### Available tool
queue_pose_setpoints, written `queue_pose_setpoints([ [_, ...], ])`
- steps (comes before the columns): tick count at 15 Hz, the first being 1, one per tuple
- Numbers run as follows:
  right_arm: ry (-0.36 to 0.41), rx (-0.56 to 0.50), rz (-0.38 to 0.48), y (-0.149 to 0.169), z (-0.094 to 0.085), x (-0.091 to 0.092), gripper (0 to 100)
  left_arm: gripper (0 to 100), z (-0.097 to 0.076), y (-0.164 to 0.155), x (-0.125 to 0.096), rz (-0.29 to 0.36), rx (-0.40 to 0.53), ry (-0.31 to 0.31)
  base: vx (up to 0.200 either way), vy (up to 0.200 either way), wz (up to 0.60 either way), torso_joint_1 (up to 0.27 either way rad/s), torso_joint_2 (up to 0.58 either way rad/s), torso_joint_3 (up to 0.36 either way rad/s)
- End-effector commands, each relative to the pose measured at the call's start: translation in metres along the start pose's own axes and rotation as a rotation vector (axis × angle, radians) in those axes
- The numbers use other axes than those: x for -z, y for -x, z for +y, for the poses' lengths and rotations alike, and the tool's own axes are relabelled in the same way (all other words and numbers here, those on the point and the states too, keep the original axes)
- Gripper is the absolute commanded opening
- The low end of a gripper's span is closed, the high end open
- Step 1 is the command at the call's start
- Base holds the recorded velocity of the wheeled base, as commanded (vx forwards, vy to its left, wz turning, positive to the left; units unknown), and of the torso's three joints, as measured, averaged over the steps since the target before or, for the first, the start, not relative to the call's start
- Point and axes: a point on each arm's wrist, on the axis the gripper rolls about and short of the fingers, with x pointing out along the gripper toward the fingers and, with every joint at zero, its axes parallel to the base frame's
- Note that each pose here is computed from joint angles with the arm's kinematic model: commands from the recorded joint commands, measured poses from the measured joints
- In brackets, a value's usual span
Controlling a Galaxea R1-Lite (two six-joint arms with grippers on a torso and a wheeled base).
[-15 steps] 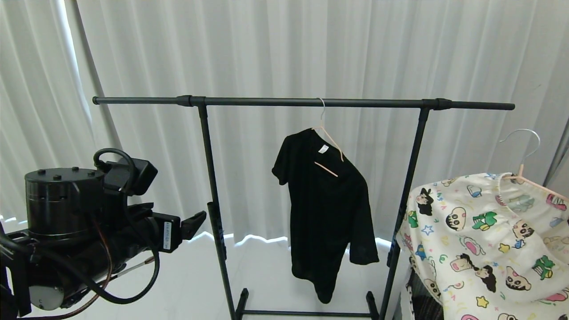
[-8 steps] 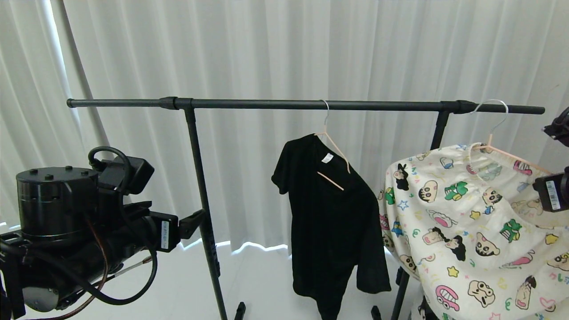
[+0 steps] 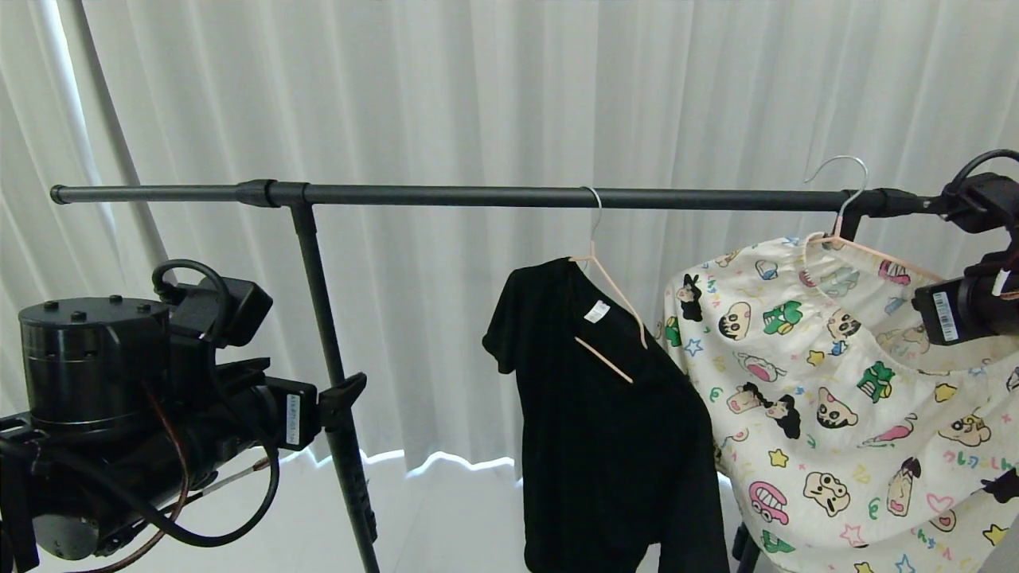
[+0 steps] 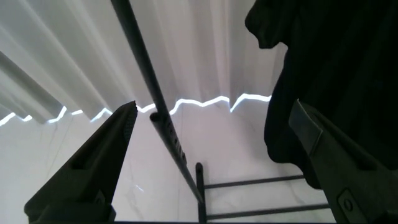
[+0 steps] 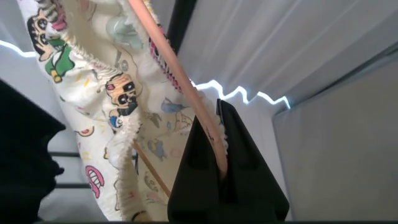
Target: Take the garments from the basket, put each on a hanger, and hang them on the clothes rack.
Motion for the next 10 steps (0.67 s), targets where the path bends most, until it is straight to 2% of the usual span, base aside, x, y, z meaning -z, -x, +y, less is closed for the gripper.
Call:
queue_pose_setpoints([
  [1,0.003,-0.004,0.006,-0.003,0.001,0.0,0,100,0.0,0.0,0.001,0.002,0.001,-0.005,0.2,0.0,0.0,0.002,0.0,0.002],
  [4,0.004,-0.004,0.01,-0.005,0.002,0.0,0,100,-0.006,0.001,0.001,0.0,0.026,-0.016,0.0,0.0,0.0,0.0,0.0,0.0],
  [6,0.002,0.005,0.02,-0.019,0.001,-0.007,0,100,-0.009,0.001,0.001,0.001,0.039,-0.022,0.0,0.0,0.0,0.0,0.0,0.0],
  [10,0.016,0.027,0.055,-0.038,0.007,-0.009,0,100,-0.01,0.002,0.001,-0.001,0.042,-0.022,0.0,0.0,0.0,0.0,0.0,0.0],
])
